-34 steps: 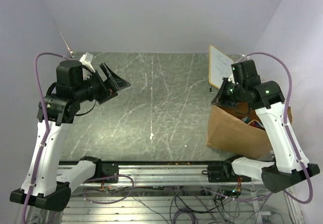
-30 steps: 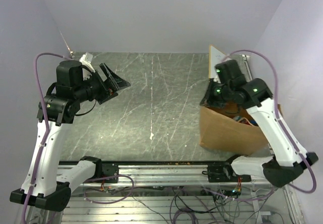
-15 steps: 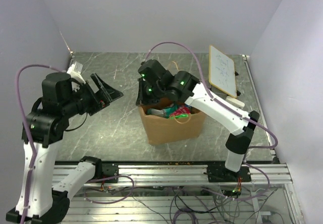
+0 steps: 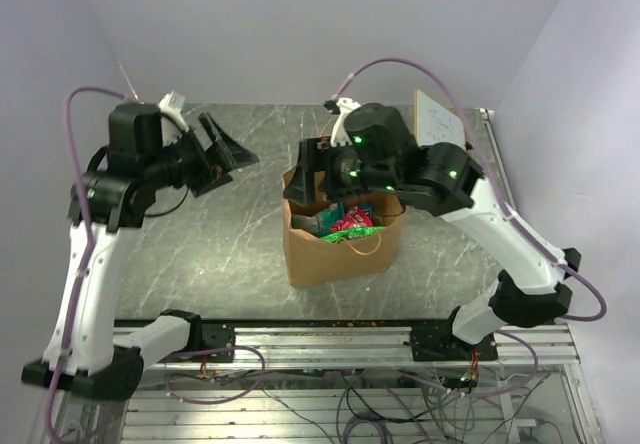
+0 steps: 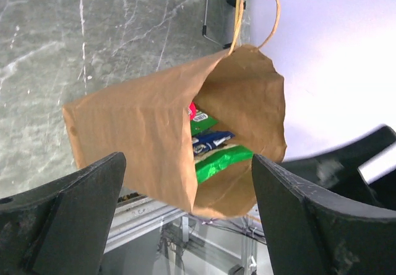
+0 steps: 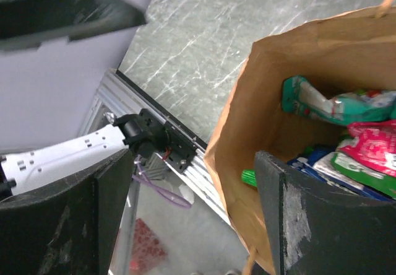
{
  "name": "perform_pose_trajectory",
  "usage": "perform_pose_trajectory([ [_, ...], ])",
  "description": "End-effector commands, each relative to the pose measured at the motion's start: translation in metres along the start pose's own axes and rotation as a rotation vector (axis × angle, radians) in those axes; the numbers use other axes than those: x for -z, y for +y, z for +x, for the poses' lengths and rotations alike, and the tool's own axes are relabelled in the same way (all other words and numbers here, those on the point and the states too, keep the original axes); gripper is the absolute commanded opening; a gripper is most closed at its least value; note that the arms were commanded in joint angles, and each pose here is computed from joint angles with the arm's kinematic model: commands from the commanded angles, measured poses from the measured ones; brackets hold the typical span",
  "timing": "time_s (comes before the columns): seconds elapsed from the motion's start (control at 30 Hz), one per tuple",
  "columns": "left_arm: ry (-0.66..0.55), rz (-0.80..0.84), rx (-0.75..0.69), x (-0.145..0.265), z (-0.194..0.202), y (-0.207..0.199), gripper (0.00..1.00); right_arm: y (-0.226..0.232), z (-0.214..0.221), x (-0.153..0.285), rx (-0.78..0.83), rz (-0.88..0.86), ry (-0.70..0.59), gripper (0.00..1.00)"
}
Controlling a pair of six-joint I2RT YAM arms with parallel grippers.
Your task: Take the snacks out of the paper bag
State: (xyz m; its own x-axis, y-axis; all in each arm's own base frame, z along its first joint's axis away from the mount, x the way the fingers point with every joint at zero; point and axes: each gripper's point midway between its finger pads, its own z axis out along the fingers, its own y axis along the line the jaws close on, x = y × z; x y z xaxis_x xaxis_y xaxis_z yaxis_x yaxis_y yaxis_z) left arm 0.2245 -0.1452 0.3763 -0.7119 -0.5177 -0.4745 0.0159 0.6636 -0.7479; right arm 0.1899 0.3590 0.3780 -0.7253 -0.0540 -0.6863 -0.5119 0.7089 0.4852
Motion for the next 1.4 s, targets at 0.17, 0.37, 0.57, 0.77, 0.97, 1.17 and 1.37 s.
perform_pose_trajectory([
  [0.17,0.138,0.191,-0.095,-0.074,-0.024,-0.041,0.96,-0.068,-0.022,0.072,0.161,0.266,-0.187,0.97],
  [0.37,0.271,0.228,-0.134,-0.144,-0.003,-0.068,0.93,-0.102,-0.04,0.093,0.227,0.456,-0.269,0.98],
  [0.57,0.323,0.276,-0.118,-0.186,0.002,-0.089,0.86,-0.099,-0.048,0.085,0.254,0.441,-0.3,0.98],
  [0.77,0.343,0.253,-0.142,-0.211,0.008,-0.09,0.76,-0.104,-0.062,0.093,0.278,0.482,-0.352,0.99],
  [0.97,0.366,0.25,-0.13,-0.236,0.017,-0.091,0.6,-0.111,-0.063,0.115,0.275,0.506,-0.376,0.99],
  [1.17,0.38,0.255,-0.144,-0.247,0.021,-0.098,0.52,-0.118,-0.062,0.123,0.281,0.521,-0.419,1.0],
  [1.37,0.349,0.293,-0.133,-0.25,0.012,-0.112,0.33,-0.118,-0.056,0.126,0.27,0.509,-0.392,1.0],
])
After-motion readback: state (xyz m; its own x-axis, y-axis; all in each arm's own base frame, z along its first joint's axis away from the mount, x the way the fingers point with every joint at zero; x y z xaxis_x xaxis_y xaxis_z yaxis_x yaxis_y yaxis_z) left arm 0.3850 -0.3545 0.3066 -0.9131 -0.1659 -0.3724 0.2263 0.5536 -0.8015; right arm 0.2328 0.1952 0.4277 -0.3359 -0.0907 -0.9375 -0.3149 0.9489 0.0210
